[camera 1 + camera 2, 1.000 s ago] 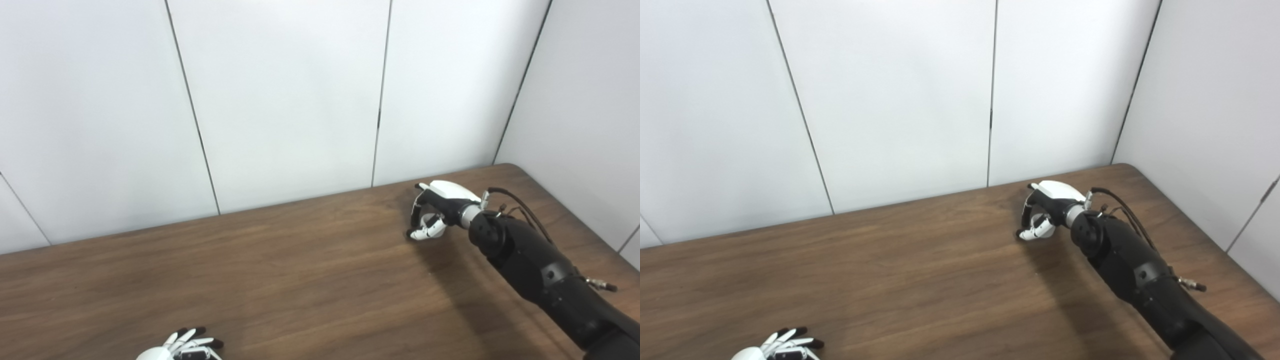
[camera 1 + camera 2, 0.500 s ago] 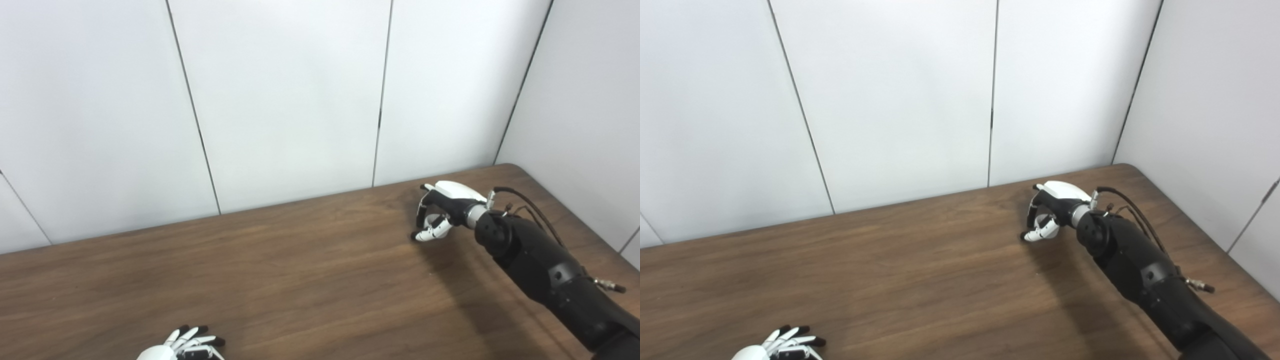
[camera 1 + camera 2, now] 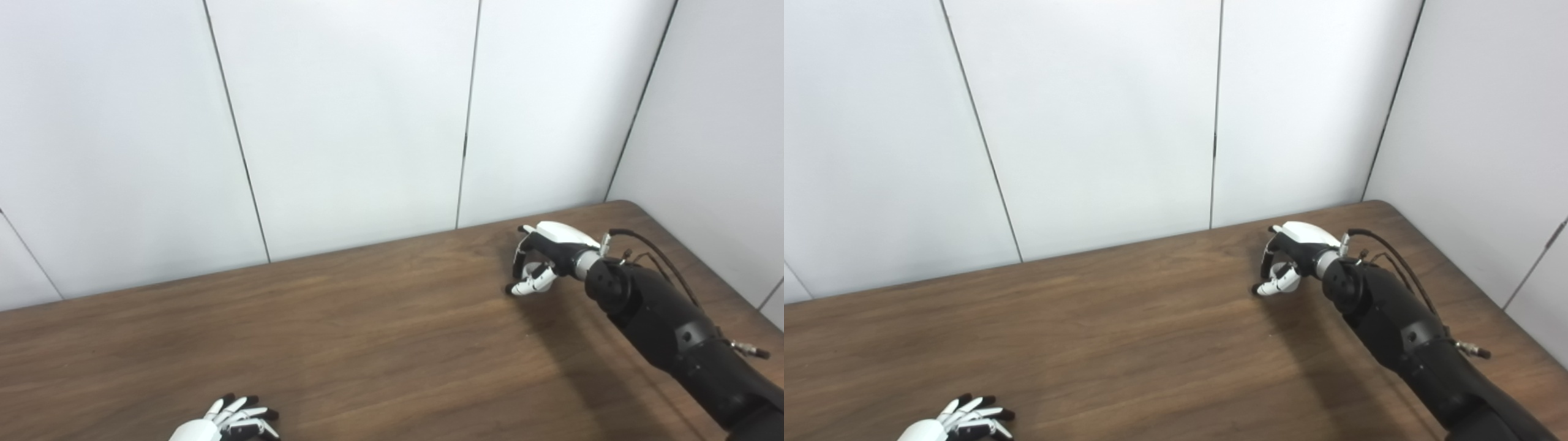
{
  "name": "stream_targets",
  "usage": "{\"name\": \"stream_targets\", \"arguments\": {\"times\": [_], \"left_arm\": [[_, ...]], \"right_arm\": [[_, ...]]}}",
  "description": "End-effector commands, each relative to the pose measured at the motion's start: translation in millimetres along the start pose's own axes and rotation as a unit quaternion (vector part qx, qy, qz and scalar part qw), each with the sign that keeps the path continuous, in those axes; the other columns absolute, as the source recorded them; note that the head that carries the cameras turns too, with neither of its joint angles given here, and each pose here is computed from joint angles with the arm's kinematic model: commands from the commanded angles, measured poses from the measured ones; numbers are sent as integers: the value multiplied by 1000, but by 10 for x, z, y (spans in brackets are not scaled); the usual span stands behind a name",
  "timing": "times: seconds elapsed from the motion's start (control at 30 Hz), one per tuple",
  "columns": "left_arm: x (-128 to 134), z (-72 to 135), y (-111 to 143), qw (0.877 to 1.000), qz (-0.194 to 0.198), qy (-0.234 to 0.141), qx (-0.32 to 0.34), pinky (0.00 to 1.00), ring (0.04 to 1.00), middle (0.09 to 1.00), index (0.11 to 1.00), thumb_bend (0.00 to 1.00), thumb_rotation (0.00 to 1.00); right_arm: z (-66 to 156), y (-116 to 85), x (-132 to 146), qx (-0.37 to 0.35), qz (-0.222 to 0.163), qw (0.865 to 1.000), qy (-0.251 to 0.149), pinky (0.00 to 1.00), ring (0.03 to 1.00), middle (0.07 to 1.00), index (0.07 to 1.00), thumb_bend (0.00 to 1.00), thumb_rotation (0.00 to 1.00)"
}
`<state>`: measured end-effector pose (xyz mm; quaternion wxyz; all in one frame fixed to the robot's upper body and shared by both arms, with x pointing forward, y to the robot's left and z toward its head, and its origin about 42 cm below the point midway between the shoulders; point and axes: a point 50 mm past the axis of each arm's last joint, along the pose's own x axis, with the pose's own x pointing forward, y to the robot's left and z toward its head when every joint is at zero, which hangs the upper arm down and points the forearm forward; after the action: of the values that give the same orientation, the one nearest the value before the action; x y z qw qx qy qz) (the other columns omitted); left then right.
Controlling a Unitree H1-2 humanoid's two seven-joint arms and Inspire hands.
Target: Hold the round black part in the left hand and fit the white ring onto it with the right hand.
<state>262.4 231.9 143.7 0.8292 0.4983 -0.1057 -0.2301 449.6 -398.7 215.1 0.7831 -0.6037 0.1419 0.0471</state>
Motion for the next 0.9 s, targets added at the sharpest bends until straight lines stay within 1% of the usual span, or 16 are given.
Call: {"name": "stream_targets", "arguments": {"times": [0.0, 0.1, 0.3, 0.43, 0.57, 0.67, 0.7, 0.73, 0.87], "left_arm": [[39, -9, 23, 1000, -1, 2, 10, 1000, 927, 809, 481, 518, 40], [39, -8, 22, 1000, -2, 3, 9, 1000, 928, 810, 481, 518, 40], [56, 2, 10, 1000, -3, 3, 11, 1000, 925, 809, 481, 518, 40], [61, 4, 4, 1000, -1, 3, 8, 1000, 923, 807, 481, 518, 40], [65, 0, 2, 1000, -1, 4, 7, 1000, 922, 806, 481, 518, 40], [68, -9, 2, 1000, -1, 5, 6, 1000, 923, 807, 481, 518, 40], [69, -11, 2, 1000, -1, 6, 6, 1000, 924, 807, 481, 518, 40], [71, -15, 1, 1000, -1, 6, 7, 1000, 926, 808, 481, 518, 40], [73, -21, 0, 1000, -1, 6, 7, 1000, 927, 809, 481, 518, 40]], "right_arm": [[-275, -125, -38, -19, -3, 999, 42, 1000, 1000, 1000, 996, 1000, 321], [-284, -119, -23, -19, -2, 999, 41, 1000, 1000, 1000, 1000, 1000, 334], [-246, -180, -18, -19, 2, 999, 43, 1000, 1000, 1000, 1000, 1000, 352], [-201, -236, -47, -25, -13, 999, 38, 1000, 1000, 1000, 1000, 1000, 359], [-163, -284, -93, -21, -47, 998, 29, 1000, 1000, 1000, 1000, 1000, 346], [-120, -338, -167, -12, -93, 995, 25, 1000, 1000, 1000, 1000, 1000, 372], [-108, -342, -201, -7, -120, 993, 18, 1000, 1000, 1000, 1000, 1000, 375], [-103, -331, -228, -4, -144, 990, 10, 1000, 1000, 1000, 1000, 1000, 384], [-90, -258, -298, 7, -205, 979, -10, 1000, 1000, 1000, 1000, 1000, 444]]}}
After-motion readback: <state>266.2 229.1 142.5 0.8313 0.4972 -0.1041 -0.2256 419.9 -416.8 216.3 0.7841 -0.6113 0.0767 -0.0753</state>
